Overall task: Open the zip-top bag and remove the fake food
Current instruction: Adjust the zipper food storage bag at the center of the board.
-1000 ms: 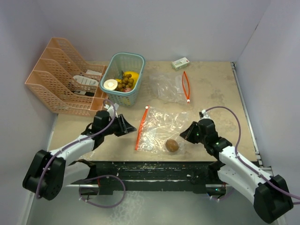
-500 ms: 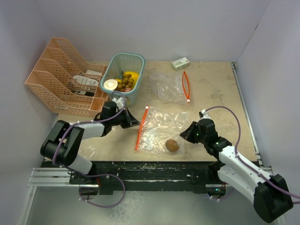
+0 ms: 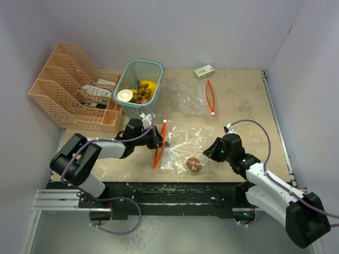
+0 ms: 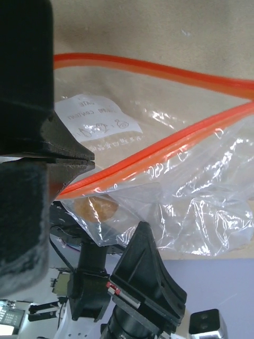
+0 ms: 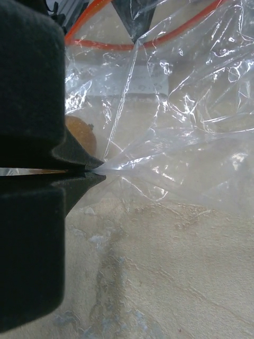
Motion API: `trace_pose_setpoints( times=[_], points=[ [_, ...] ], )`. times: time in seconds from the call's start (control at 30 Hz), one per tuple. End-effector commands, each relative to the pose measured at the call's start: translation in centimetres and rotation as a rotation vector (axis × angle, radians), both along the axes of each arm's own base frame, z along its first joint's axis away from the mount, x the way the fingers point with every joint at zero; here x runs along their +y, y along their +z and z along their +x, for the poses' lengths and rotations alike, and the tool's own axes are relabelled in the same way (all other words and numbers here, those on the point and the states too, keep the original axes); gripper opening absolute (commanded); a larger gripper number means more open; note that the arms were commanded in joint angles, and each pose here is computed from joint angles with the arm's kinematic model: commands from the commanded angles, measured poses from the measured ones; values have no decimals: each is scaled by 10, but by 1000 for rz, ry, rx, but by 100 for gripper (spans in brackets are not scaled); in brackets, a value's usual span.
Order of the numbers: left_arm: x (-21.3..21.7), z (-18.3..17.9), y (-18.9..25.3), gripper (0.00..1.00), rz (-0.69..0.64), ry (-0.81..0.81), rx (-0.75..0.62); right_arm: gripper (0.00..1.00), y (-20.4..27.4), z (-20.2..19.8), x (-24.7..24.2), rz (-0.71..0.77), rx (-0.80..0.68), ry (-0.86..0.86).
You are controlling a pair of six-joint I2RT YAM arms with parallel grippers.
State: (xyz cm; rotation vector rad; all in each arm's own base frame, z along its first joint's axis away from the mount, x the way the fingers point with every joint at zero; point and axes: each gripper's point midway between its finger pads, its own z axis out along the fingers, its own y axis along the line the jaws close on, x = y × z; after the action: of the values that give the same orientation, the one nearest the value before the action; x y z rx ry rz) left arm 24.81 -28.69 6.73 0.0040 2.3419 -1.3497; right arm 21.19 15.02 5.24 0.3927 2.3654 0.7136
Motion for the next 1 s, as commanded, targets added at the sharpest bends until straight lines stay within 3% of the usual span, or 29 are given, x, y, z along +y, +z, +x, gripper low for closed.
trace_pose_setpoints(
  times=[0.0,0.13,0.27,0.47,0.63,0.77,0.87,0.97],
  points=[
    [-24,-3,36,1,-92,-53,-105,0,21,15,8,25,-67,20],
    [-53,-26,7,2,-51,-107,-63,0,29,20,9,27,-83,14],
    [-71,-45,-20,4,-100,-138,2,0,40,22,9,32,-105,14],
    [-89,-60,-26,11,-129,-163,12,0,39,18,5,12,-101,11],
    [-72,-57,-48,18,-3,-97,17,0,44,16,0,9,-118,-6],
    [-46,-66,-91,20,250,78,117,0,51,15,-1,22,-134,-21],
    [-45,-77,-97,20,272,152,146,0,54,13,-5,20,-138,-33],
    [-56,-83,-89,28,239,156,139,0,60,10,-7,37,-159,-45]
  ],
)
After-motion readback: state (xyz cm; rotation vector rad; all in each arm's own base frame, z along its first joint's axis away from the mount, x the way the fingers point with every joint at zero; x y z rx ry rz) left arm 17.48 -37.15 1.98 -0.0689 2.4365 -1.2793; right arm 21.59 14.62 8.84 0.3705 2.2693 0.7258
